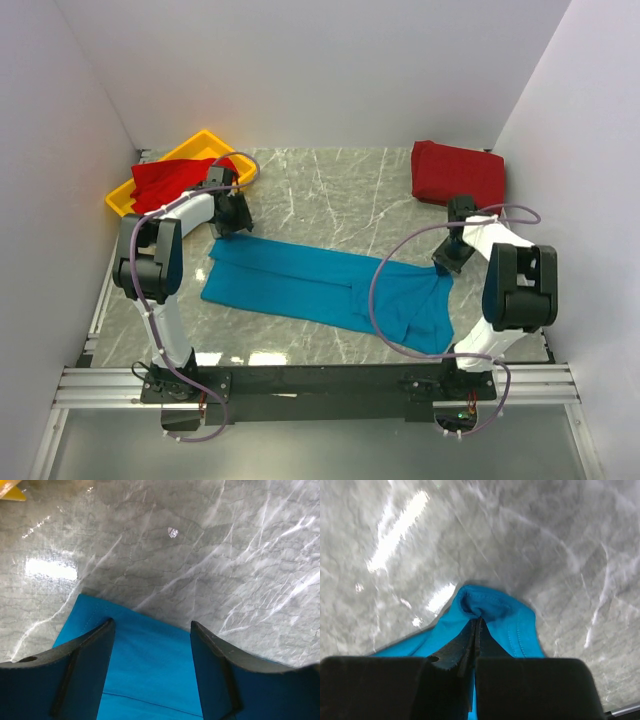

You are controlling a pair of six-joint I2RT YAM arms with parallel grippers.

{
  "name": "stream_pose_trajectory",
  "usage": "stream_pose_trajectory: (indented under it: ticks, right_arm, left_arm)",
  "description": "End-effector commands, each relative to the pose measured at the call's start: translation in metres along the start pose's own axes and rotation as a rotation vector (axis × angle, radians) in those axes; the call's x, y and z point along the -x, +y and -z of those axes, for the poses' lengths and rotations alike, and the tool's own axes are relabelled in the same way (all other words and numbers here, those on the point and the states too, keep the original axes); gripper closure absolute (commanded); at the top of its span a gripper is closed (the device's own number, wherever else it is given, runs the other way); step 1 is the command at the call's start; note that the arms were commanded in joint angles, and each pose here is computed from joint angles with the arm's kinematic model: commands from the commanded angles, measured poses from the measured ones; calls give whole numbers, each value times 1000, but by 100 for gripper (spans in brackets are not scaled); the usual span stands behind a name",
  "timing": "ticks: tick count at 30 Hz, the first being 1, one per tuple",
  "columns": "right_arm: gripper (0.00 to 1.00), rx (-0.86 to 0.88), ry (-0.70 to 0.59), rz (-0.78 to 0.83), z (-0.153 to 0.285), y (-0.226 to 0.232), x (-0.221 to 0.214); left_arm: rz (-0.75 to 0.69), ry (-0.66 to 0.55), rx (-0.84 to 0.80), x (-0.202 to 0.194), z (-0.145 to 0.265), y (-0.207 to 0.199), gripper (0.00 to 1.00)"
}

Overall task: Fold and stack the t-shirts
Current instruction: Fold the tshirt

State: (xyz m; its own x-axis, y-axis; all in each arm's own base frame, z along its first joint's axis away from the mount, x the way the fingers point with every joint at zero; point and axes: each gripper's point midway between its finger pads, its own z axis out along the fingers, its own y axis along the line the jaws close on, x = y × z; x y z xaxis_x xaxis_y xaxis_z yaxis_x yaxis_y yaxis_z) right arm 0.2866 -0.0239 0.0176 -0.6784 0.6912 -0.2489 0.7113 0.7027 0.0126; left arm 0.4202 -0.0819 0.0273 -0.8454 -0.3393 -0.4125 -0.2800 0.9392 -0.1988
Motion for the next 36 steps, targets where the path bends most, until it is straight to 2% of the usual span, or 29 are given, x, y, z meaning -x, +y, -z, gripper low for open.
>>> stream_pose_trajectory:
  ticks: [1, 8, 14, 15, 17, 19, 21, 24, 31, 34, 36]
  right_arm:
    - [100, -52, -83, -1, -2, 0, 30]
    - [100, -51, -115, -2, -7, 21, 61]
    - [100, -48, -180, 13, 10, 39, 100]
    - [97, -47, -199, 12, 16, 42, 109]
    - [85, -48, -209, 19, 20, 44, 114]
    - [65, -30, -221, 18, 28, 47, 117]
    - [56, -6, -224, 17, 31, 48, 114]
    - [50, 44, -256, 2, 47, 45, 108]
    - [47, 165, -266, 5, 81, 41, 69]
    - [48, 268, -239, 48, 95, 54, 40]
    - [50, 332, -204, 143, 105, 75, 5]
  left_arm:
    - [-24, 28, 1, -8, -15, 1, 31]
    - [-35, -2, -63, 20, -17, -24, 30]
    - [-43, -58, -108, 56, -9, -48, 28]
    - [-45, -66, -113, 60, -5, -51, 27]
    - [-46, -74, -124, 64, -1, -56, 26]
    - [-48, -92, -140, 69, 7, -60, 24]
    - [-52, -106, -162, 72, 18, -66, 23]
    - [-60, -131, -190, 77, 34, -75, 22]
    - [-95, -148, -259, 69, 60, -94, 22]
    - [-119, -138, -288, 56, 64, -101, 22]
    - [-131, -124, -294, 44, 62, -101, 23]
